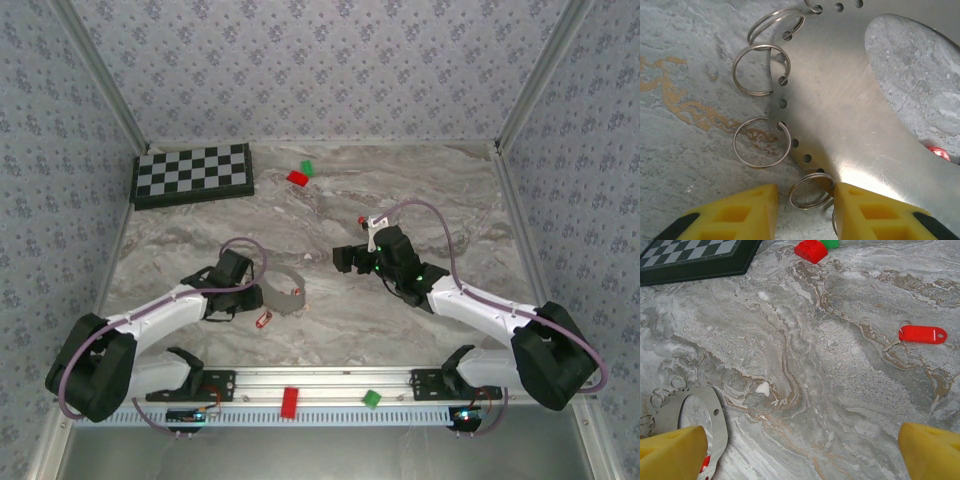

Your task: Put the keys on the keyring

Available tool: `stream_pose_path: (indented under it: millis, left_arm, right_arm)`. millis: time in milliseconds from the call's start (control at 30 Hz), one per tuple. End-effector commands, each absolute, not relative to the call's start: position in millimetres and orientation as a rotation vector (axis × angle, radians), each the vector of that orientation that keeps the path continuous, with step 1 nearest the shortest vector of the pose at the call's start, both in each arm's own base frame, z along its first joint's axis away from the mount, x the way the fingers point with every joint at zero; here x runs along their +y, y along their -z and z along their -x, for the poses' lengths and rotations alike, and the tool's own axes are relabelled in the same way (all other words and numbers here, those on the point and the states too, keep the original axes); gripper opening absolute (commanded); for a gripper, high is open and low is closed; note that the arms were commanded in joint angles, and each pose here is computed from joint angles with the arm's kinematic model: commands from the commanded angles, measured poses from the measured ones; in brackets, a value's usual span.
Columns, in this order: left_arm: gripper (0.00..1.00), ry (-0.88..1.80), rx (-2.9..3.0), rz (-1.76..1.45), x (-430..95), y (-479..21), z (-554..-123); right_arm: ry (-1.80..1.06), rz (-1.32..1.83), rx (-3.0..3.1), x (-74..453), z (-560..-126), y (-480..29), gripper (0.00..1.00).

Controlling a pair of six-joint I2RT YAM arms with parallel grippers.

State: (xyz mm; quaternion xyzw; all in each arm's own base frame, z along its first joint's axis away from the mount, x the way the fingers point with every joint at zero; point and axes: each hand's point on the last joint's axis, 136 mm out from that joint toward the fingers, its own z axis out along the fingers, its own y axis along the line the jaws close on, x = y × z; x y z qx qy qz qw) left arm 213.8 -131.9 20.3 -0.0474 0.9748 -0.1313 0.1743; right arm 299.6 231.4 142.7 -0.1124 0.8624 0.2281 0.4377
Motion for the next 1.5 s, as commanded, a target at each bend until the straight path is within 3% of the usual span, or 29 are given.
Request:
stream_pose_path:
  millis: [0,600,1067,1367,1467]
  left_arm:
    - [0.30,0.431,2.758,0.115,-140,-21,-215]
    - [0.10,0.496,2.714,0.093,-144,-39,-214]
    - [0.16,0.502,2.737,0.078,-148,-30,-215]
    - [0.08,0.514,2.727,0.074,-151,-33,-218]
    - [0.00,0.516,2.722,0.066,-151,-35,-219]
  right_arm:
    - [-0.563,0.291,2.120,234,-301,-151,0.99]
    - [-0.559,0.294,2.124,235,-302,-149,1.00]
    - [-0.557,0.293,2.125,234,-302,-148,1.00]
    - [-0.555,0.293,2.126,234,-302,-148,0.99]
    - [-0.557,0.291,2.125,234,-302,-148,0.99]
